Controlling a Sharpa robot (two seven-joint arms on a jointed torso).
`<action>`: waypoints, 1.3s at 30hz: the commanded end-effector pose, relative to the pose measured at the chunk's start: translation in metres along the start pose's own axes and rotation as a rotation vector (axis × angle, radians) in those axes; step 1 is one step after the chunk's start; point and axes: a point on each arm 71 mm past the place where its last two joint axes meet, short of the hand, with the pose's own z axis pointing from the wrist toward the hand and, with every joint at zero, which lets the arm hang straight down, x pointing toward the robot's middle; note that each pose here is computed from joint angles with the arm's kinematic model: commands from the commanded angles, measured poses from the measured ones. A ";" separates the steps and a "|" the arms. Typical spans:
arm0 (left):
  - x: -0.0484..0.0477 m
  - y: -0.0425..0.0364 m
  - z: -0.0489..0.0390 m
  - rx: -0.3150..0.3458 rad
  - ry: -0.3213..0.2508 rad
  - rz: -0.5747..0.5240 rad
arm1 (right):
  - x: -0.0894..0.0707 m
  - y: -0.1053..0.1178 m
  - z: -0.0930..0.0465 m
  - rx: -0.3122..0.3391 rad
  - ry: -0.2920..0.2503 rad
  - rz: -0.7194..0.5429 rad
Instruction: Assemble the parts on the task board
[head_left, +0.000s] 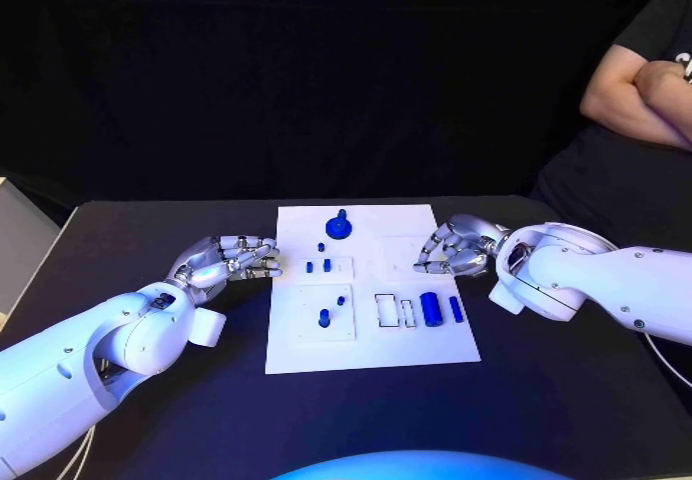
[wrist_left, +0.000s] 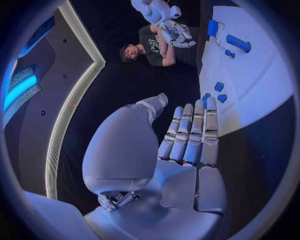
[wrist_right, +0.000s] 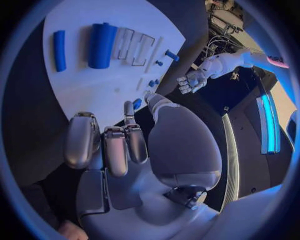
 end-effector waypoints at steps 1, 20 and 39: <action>0.0035 -0.0006 0.0007 0.010 0.013 -0.007 | 0.007 -0.010 -0.008 0.148 0.054 -0.098; 0.0117 -0.0033 -0.0062 0.035 0.022 -0.023 | 0.022 -0.025 -0.028 0.351 0.057 -0.211; 0.0102 -0.0030 -0.0072 0.034 0.019 -0.025 | 0.056 -0.022 -0.018 0.340 0.099 -0.213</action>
